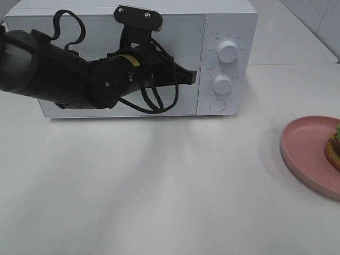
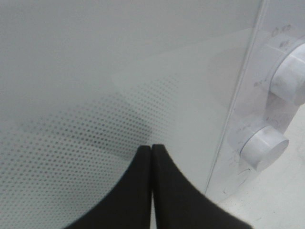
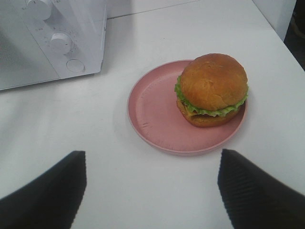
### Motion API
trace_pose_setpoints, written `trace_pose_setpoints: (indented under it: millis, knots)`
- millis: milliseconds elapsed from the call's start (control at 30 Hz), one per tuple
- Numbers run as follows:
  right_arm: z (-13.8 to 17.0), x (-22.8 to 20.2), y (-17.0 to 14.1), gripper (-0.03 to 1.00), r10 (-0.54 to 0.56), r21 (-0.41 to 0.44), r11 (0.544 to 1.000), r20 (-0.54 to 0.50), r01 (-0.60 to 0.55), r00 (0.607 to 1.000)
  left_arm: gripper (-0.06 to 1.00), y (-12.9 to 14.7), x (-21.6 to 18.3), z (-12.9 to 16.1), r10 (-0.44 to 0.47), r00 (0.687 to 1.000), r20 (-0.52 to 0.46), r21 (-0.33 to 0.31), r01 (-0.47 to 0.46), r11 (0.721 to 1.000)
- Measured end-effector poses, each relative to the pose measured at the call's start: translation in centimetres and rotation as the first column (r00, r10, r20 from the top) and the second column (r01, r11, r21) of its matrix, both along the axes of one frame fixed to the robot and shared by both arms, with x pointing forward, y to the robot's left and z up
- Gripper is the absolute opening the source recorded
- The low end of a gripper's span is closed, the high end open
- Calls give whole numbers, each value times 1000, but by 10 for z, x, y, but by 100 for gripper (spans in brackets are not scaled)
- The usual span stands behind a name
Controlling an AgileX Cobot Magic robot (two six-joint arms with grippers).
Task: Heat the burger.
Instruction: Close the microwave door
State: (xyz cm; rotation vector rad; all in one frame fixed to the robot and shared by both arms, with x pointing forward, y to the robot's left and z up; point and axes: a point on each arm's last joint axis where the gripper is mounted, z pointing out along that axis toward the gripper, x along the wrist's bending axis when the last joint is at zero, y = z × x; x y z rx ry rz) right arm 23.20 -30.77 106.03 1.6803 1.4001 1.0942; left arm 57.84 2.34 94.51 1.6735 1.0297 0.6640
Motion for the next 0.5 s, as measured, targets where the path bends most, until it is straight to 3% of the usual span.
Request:
trace_pose_setpoints:
  millis: [233,367,400,433,467,500]
  knots:
    - [0,0,0,76,0,0,1000,0,0,1000,0,10,-16,9,7,999,-38,-10,-8,1000]
    - [0,0,0,76,0,0,1000,0,0,1000,10,10,-31,9,-29,995,-93,13,31,999]
    - [0,0,0,76,0,0,1000,0,0,1000,31,11,-39,8,-55,987,-153,35,61,998]
    - [0,0,0,76,0,0,1000,0,0,1000,42,14,-47,8,-77,974,-213,53,90,995]
    - [0,0,0,76,0,0,1000,0,0,1000,42,14,-47,8,-77,974,-213,53,90,995]
    - [0,0,0,76,0,0,1000,0,0,1000,73,16,-51,7,-86,965,-246,63,105,992]
